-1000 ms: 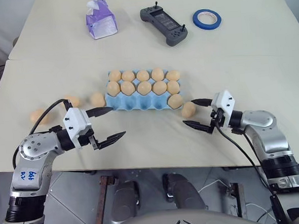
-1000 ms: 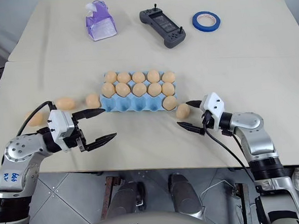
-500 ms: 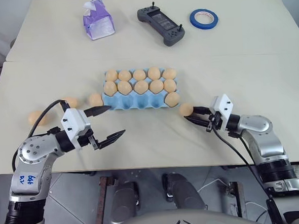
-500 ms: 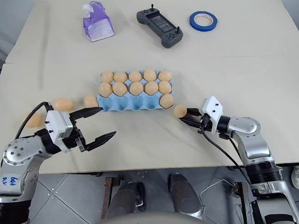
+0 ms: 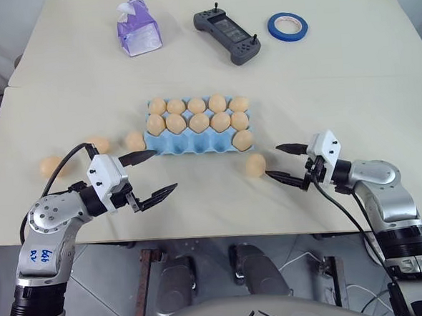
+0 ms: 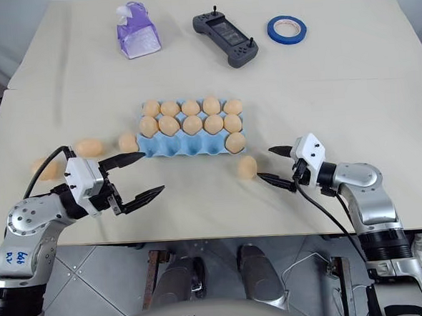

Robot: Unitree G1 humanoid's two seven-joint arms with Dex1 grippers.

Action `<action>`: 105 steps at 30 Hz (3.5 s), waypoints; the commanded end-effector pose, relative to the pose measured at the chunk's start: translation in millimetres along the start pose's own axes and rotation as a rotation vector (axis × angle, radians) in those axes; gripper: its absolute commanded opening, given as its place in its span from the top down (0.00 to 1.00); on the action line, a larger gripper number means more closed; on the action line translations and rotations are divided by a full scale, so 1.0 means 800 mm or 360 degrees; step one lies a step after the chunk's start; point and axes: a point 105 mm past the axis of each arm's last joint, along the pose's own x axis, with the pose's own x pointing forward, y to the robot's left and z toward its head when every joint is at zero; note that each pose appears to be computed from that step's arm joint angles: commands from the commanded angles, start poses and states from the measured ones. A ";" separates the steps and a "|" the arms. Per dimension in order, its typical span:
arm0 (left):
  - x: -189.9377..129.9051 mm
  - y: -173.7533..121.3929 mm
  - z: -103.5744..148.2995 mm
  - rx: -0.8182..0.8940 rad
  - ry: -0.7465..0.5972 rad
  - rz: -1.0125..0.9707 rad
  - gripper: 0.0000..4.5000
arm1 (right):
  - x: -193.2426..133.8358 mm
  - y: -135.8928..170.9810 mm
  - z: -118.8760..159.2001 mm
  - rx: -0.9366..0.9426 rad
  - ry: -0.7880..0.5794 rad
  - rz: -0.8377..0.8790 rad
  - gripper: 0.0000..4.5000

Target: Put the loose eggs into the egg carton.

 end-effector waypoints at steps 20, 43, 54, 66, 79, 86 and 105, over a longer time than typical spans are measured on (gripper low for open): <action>-0.002 -0.005 0.007 0.0024 -0.0017 -0.0060 0.00 | 0.018 0.060 0.048 -0.0007 -0.0113 0.0367 0.15; -0.083 0.007 -0.032 -0.0112 0.0185 0.0267 0.00 | 0.164 0.133 0.116 -0.0254 -0.0308 0.0734 0.15; -0.094 0.001 -0.035 -0.0156 0.0195 0.0371 0.00 | 0.234 0.152 0.127 -0.0375 -0.0286 0.0746 0.15; -0.097 -0.001 -0.036 -0.0161 0.0202 0.0417 0.00 | 0.251 0.158 0.105 -0.0431 -0.0170 0.0818 0.15; -0.094 0.005 -0.036 -0.0150 0.0197 0.0409 0.00 | 0.242 0.170 0.110 -0.0491 -0.0165 0.0985 0.15; -0.094 0.001 -0.037 -0.0160 0.0199 0.0403 0.00 | 0.242 0.178 0.112 -0.0391 -0.0153 0.1010 0.15; -0.091 -0.001 -0.042 -0.0188 0.0209 0.0393 0.00 | 0.243 0.182 0.111 -0.0319 -0.0177 0.0998 0.54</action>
